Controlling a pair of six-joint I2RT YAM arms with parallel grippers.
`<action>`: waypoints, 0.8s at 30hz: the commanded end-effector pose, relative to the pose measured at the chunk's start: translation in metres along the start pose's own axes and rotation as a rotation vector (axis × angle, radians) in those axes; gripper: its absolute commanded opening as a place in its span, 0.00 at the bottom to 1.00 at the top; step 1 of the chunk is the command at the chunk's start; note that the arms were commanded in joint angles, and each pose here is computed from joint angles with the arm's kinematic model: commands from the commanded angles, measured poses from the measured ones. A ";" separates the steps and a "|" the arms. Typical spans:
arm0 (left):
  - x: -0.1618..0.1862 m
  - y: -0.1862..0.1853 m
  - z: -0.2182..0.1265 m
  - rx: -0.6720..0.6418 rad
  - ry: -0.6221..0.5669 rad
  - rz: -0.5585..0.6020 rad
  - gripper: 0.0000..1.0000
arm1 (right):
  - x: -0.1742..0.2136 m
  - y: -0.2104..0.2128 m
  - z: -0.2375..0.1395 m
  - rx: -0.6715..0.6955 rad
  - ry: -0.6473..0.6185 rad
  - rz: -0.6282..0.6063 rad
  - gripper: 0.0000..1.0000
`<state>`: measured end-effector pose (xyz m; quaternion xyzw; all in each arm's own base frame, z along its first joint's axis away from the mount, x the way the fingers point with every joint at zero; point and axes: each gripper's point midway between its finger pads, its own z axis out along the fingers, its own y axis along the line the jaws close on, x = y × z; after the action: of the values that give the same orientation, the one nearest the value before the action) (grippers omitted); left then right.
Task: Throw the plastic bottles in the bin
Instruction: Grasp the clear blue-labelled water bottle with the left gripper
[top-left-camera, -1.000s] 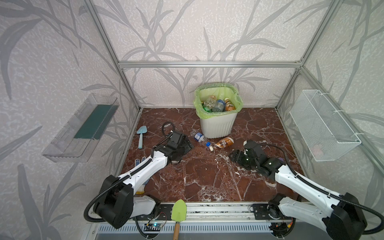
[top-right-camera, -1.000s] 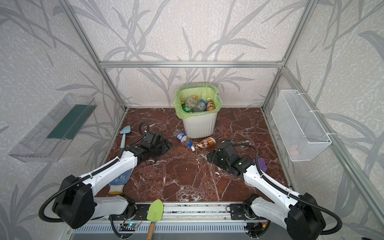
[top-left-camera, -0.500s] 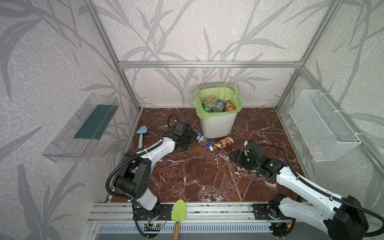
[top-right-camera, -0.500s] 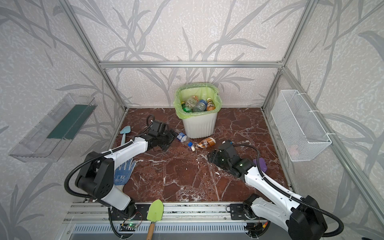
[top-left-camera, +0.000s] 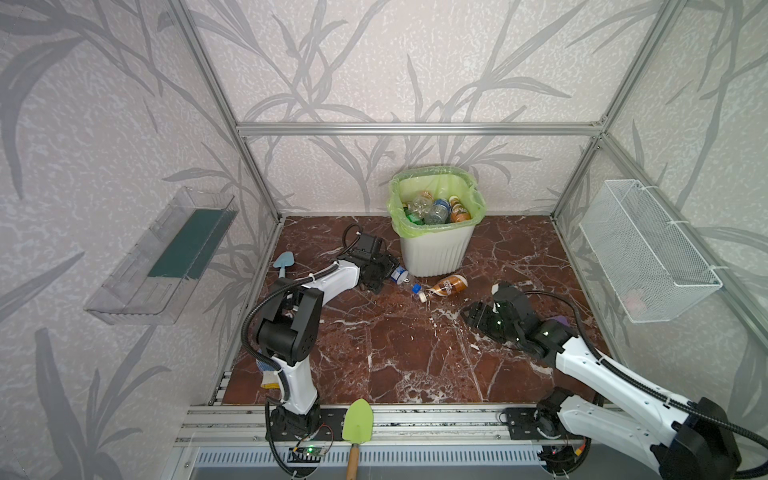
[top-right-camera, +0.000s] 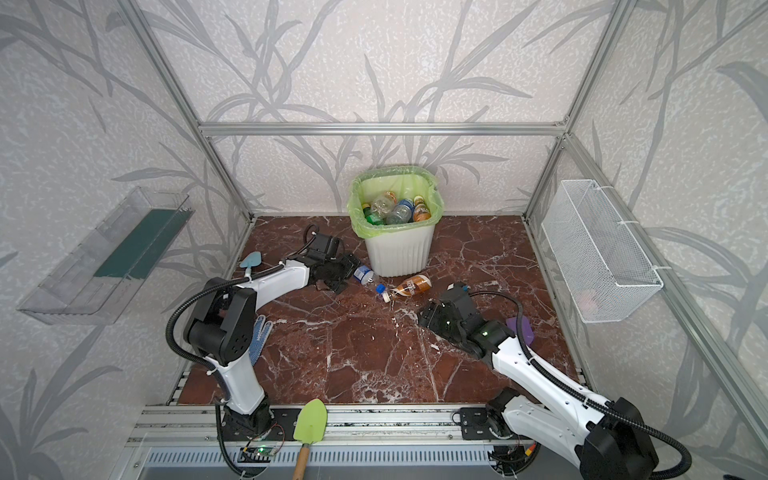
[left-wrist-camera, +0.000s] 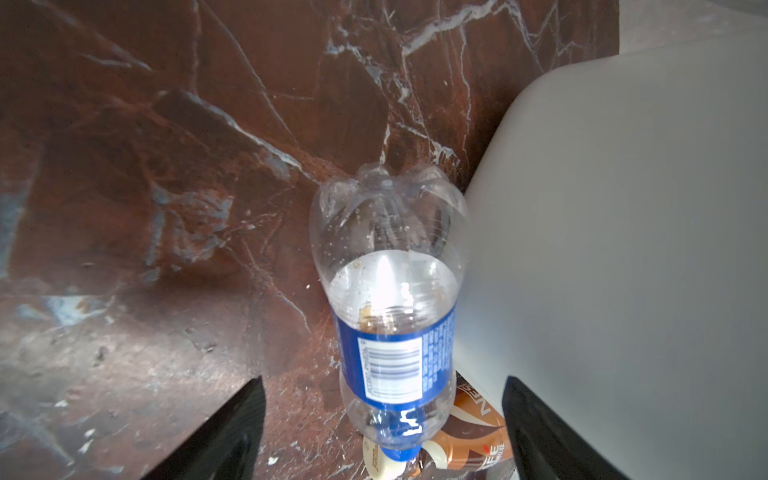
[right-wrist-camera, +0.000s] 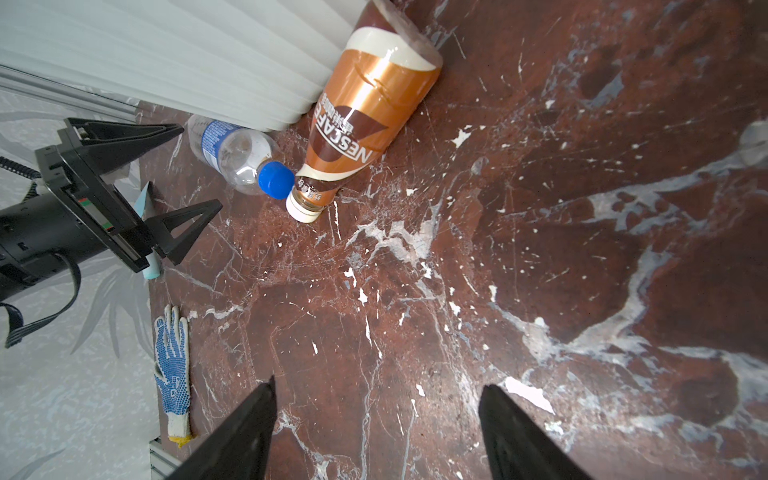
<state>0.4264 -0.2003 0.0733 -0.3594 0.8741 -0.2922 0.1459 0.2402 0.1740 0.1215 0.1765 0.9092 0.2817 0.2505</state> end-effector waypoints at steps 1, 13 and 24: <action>0.000 0.003 0.007 -0.029 0.017 -0.009 0.88 | -0.001 -0.003 -0.003 0.011 -0.017 -0.011 0.78; -0.001 0.024 0.023 -0.102 0.019 0.008 0.84 | -0.002 -0.006 -0.004 0.017 -0.018 -0.008 0.78; 0.001 0.029 0.023 -0.116 0.024 0.028 0.76 | -0.003 -0.006 -0.004 0.015 -0.019 -0.002 0.76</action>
<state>0.4205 -0.1971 0.0403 -0.3490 0.8940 -0.2547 0.1190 0.2419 0.1713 0.1239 0.1787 0.9071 0.2813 0.2572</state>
